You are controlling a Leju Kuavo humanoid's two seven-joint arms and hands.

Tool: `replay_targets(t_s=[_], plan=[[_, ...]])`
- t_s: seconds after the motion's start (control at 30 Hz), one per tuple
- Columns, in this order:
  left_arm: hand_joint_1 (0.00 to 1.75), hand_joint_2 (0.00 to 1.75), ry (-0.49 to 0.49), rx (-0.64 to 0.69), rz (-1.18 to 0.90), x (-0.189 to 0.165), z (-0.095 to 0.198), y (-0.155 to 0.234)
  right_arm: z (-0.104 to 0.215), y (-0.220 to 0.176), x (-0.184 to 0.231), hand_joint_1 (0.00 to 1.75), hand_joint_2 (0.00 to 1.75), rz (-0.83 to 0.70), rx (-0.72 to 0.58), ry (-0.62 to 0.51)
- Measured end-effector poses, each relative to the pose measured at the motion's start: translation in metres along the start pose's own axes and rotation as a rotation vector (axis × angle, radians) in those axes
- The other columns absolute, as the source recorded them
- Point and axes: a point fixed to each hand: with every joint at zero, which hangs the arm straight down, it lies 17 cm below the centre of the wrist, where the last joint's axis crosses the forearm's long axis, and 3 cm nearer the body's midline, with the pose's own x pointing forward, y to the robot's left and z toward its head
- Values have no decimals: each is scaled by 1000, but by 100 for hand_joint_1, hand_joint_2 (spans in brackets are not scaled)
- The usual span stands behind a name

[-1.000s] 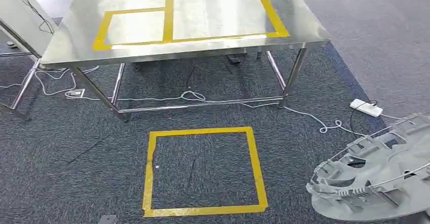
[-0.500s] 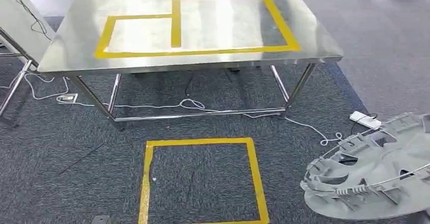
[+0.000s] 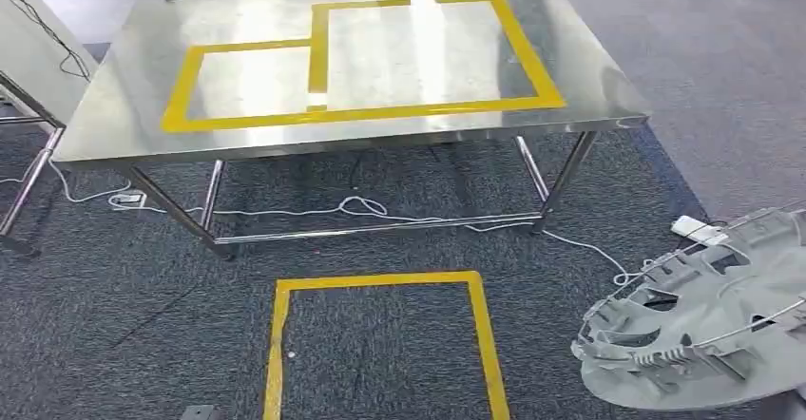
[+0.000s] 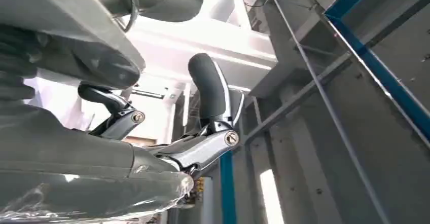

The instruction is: Take the parts from the cabinet and place them on the table.

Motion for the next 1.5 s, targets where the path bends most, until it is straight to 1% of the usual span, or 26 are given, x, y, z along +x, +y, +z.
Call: replay_targets(t_s=[0.73,0.83,1.0,1.13,1.27,1.4,1.5], plan=[[0,175,7,10,25,-3,0,1,-3,3,-3,175,175,2,16,-9],[0,175,9,14,27,-6,1,2,-4,5,-6,175,175,-13,29,4],[0,175,-3,17,31,0,0,3,-6,10,-7,175,175,-29,61,4],[0,175,7,18,32,-5,1,3,-6,7,-7,175,175,22,59,-8],[0,175,12,17,35,-6,1,2,-5,-1,-21,175,175,43,50,48],[0,175,16,16,40,-8,1,1,-5,0,-34,175,175,16,71,110],[0,175,18,17,44,-7,1,2,-6,-5,-45,175,175,-4,50,165]])
